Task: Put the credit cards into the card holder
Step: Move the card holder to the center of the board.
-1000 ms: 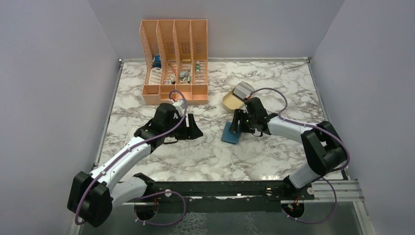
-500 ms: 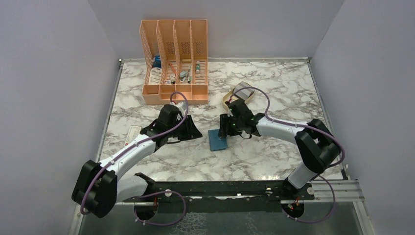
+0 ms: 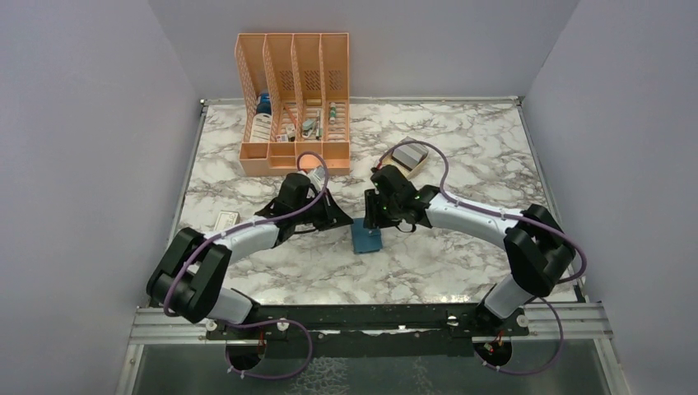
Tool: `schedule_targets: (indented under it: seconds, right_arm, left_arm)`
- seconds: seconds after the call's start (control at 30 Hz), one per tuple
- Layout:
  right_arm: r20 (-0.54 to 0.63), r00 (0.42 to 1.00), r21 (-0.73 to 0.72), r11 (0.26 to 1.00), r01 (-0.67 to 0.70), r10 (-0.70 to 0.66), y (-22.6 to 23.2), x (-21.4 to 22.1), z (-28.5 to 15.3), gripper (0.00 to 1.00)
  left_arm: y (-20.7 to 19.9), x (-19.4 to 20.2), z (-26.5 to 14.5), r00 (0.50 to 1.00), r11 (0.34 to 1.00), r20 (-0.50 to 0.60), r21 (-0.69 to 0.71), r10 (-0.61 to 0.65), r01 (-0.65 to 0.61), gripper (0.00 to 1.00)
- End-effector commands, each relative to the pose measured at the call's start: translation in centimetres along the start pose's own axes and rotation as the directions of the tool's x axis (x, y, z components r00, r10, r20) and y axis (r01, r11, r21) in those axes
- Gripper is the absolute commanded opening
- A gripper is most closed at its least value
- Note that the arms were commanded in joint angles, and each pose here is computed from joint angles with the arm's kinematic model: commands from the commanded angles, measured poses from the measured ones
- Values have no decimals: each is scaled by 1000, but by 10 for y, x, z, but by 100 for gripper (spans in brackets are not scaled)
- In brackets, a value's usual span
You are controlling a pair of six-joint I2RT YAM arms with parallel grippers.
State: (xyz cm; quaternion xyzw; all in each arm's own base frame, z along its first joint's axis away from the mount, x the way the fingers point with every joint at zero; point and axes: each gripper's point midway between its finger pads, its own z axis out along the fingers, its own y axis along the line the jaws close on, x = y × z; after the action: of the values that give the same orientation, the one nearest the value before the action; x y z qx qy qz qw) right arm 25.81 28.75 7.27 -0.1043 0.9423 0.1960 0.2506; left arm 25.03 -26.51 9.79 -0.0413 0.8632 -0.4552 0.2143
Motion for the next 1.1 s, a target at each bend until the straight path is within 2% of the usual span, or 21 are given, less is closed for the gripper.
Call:
schedule_targets:
  seconds: [0.0,0.1,0.4,0.73,1.07]
  right_arm:
    - [-20,1000,82,997,-12,14,0,6,10,38]
    - [-28,1000,103,995,1,2,3,9,14,38]
    - [-58,998,183,982,36,-25,-5,20,24,36]
    - [-93,994,311,947,86,-59,-24,34,34,35]
    - [-52,995,398,912,101,-87,-38,27,26,17]
  left_arm:
    - [-8,-7,10,1000,998,4,61,12,-13,0]
    - [8,-5,17,1000,1000,12,13,-9,9,0]
    - [19,1,34,999,998,-19,40,-48,49,0]
    - [51,21,52,992,994,-72,-28,-105,103,0]
    - [73,33,54,988,989,-91,-87,-127,119,0]
